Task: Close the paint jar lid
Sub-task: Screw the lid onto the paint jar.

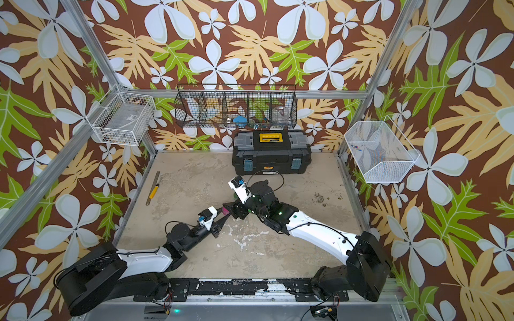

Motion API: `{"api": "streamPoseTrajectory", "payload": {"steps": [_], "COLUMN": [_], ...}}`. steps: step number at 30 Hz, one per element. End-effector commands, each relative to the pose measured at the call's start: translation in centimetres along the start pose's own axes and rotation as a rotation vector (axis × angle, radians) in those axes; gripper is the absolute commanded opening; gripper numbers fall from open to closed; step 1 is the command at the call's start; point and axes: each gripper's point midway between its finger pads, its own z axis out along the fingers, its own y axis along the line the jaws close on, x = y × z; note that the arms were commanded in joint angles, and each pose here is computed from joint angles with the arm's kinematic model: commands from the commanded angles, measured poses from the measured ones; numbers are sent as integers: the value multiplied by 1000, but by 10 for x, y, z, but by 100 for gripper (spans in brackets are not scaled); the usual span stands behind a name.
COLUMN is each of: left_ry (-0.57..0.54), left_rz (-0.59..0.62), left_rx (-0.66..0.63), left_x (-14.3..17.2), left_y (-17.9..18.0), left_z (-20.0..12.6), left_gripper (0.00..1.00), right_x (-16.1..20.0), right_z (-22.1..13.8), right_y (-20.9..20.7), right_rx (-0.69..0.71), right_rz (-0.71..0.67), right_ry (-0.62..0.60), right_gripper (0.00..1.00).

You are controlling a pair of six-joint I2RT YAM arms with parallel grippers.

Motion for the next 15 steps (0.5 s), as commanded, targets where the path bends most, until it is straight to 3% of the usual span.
{"api": "streamPoseTrajectory", "payload": {"steps": [1,8,15], "left_ry": [-12,-13,-13], "left_rz": [3,3,2], "left_rx": [-3,-3,-4], "left_x": [-4,-4,-4], "left_y": [1,1,1], "left_z": [0,0,0], "left_gripper": [3,3,3], "right_x": [9,17,-14], "right_z": [4,6,-12], "right_y": [1,-1,3], "right_rx": [-9,-6,-18], "right_rz": [13,28,16], "right_ry": [16,27,-73], "right_gripper": [73,73,73]}}
